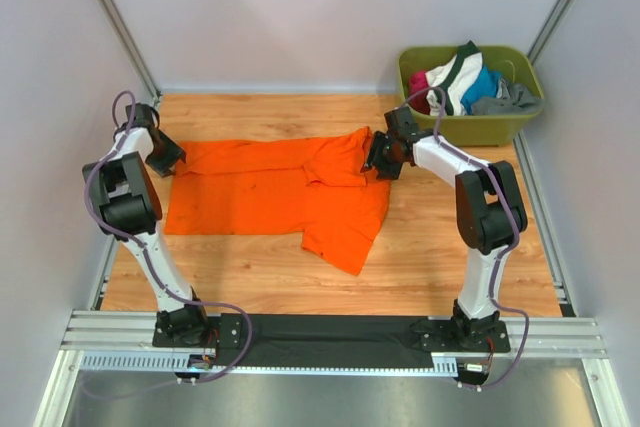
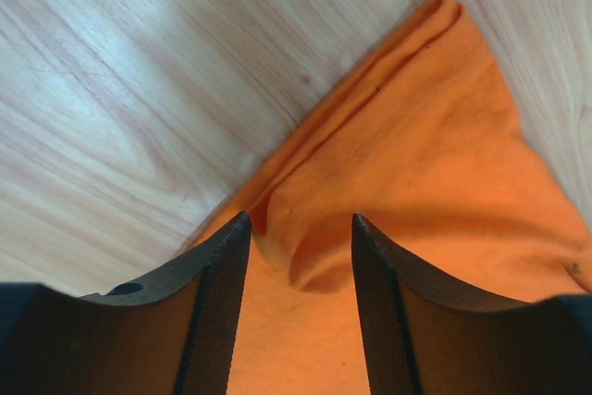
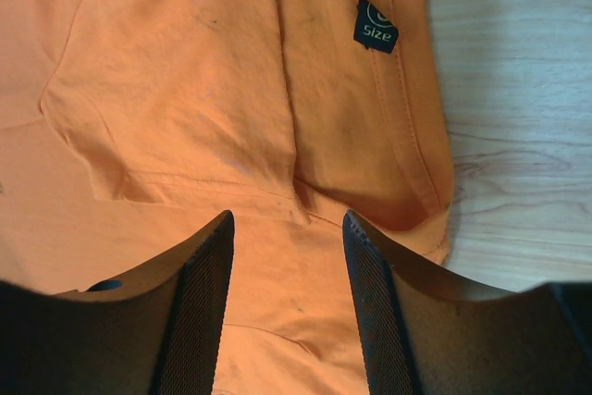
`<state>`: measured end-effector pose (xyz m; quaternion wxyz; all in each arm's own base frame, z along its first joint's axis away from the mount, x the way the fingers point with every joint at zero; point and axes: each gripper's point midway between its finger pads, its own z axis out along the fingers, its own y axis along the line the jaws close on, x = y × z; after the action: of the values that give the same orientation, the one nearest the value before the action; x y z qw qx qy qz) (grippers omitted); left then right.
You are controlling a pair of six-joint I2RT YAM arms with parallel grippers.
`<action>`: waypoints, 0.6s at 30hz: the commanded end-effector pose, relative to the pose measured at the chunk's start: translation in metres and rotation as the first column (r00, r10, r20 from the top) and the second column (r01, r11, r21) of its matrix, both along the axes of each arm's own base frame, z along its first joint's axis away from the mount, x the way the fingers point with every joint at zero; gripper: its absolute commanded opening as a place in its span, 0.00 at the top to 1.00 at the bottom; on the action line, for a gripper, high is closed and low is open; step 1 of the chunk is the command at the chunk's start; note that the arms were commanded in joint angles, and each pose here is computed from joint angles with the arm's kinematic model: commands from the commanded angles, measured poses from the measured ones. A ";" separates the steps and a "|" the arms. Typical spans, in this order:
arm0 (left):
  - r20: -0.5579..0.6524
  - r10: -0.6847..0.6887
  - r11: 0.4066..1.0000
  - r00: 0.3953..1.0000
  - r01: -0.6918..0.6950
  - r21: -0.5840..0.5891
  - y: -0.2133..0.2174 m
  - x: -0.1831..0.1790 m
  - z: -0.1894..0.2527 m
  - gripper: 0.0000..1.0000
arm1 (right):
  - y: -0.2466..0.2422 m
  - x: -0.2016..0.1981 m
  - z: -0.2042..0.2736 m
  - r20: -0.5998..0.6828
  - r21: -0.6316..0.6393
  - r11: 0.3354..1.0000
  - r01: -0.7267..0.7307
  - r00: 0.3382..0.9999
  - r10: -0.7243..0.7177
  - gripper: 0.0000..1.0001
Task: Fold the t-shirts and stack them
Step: Fold the tshirt
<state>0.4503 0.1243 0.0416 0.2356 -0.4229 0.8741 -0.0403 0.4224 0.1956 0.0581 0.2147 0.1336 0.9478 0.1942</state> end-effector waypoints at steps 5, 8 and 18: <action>0.073 0.038 0.999 0.997 -0.040 0.021 0.012 0.020 0.010 0.60 | 0.011 0.008 0.025 0.064 0.062 0.998 0.002 0.998 -0.005 0.48; 0.064 0.039 0.999 0.997 -0.041 0.024 0.012 0.018 0.009 0.79 | 0.016 0.007 0.027 0.067 0.073 0.997 -0.006 0.998 0.001 0.48; 0.088 -0.009 0.998 0.996 0.003 0.062 0.013 0.014 0.019 1.00 | 0.019 -0.002 0.020 0.036 0.038 0.999 -0.001 0.999 0.000 0.49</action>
<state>0.4565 0.1282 0.0376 0.2449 -0.4268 0.8697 -0.0391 0.4144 0.2137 0.0591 0.2044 0.1275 0.9472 0.2116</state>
